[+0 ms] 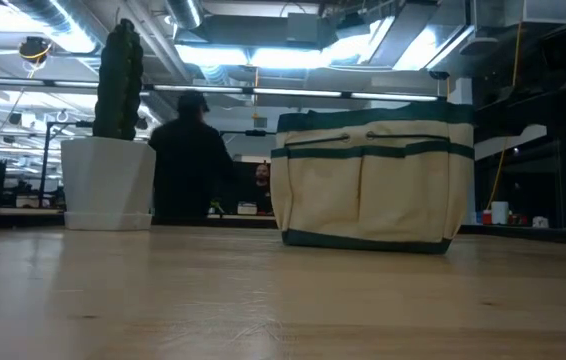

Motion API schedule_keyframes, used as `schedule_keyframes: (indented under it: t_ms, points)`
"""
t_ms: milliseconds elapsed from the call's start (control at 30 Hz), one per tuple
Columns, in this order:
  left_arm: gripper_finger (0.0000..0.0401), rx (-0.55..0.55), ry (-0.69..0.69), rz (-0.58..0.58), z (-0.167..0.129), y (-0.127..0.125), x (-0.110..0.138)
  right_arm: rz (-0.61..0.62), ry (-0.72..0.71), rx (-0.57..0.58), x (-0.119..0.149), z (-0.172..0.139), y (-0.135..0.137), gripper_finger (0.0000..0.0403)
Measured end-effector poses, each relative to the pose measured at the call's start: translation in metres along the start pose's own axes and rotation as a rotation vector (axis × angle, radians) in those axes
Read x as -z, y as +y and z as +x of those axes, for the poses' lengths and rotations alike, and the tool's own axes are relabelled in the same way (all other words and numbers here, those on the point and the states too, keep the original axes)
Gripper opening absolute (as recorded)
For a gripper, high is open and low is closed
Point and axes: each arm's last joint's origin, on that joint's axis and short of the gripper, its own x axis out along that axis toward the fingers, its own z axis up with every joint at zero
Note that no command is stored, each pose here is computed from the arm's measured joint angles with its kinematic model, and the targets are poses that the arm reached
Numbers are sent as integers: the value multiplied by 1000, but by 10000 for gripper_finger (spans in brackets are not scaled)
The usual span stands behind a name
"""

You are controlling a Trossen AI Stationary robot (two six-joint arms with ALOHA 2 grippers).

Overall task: Pick & Place Garden tools in Gardening bag
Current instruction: Put the green spray bottle into the gardening bag

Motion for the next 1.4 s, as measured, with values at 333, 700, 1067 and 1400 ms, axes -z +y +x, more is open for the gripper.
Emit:
schedule_keyframes:
  t_ms: [333, 700, 1067, 1400]
  points:
    - [174, 118, 136, -268, -23, -38, 27, 0, 0, 0, 0, 0, 0, 265]
    - [171, 215, 328, -568, -55, -74, 59, 0, 0, 0, 0, 0, 0, 265]
    - [171, 200, 464, -921, -78, -96, 81, 0, 0, 1, 0, 0, 0, 265]
    - [171, 111, 501, -959, -64, -112, 91, 0, 0, 1, 0, 0, 0, 265]
